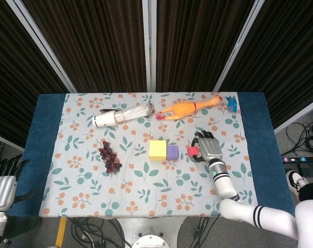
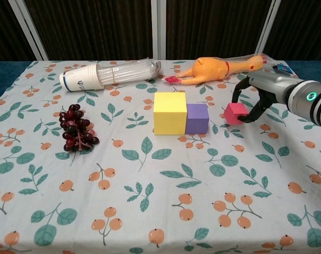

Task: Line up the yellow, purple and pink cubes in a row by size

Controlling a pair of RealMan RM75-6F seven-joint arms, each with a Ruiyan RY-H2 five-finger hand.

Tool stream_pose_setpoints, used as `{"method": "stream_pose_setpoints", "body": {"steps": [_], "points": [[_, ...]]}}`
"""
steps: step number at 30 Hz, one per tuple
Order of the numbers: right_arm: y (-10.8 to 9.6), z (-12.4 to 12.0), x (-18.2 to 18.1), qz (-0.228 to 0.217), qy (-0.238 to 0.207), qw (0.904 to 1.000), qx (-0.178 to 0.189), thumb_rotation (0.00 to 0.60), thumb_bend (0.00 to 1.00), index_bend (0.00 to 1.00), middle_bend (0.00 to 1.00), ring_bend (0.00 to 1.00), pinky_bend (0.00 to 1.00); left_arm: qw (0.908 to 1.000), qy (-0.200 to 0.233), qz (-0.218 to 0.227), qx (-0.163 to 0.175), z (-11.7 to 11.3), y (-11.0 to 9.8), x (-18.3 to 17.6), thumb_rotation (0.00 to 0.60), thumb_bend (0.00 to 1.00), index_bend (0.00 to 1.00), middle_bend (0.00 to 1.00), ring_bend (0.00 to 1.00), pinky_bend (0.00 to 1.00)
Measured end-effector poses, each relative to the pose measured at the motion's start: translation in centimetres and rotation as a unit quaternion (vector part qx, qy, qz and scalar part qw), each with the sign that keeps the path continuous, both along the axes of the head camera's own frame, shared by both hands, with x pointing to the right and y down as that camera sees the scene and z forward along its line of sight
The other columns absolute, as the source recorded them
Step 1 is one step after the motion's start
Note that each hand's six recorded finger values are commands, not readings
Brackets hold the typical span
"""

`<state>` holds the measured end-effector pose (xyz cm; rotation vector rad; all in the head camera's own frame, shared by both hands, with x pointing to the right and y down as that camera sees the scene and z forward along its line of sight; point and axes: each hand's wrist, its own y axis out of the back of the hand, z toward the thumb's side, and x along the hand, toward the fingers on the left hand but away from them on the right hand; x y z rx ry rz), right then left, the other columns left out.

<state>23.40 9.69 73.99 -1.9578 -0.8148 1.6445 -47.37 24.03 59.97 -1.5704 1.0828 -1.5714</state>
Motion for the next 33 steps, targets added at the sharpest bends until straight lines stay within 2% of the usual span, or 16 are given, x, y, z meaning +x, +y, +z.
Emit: {"method": "stream_pose_setpoints", "body": {"steps": [10, 24, 33], "points": [[0.0, 0.7, -2.5, 0.003, -0.002, 1.0, -0.001, 0.6, 0.29, 0.49, 0.14, 0.0, 0.0, 1.0, 0.002, -0.002, -0.001, 0.1, 0.1, -0.2, 0.6, 0.16, 0.23, 0.16, 0.1, 0.05], [0.3, 1.5, -3.5, 0.001, 0.001, 1.0, -0.006, 0.6, 0.29, 0.48, 0.13, 0.0, 0.0, 1.0, 0.004, -0.005, -0.003, 0.4, 0.3, -0.4, 0.6, 0.16, 0.23, 0.16, 0.1, 0.05], [0.4, 1.7, -3.9, 0.001, 0.003, 1.0, -0.008, 0.6, 0.29, 0.44, 0.12, 0.0, 0.0, 1.0, 0.004, -0.006, -0.002, 0.4, 0.3, -0.4, 0.6, 0.16, 0.23, 0.16, 0.1, 0.05]]}}
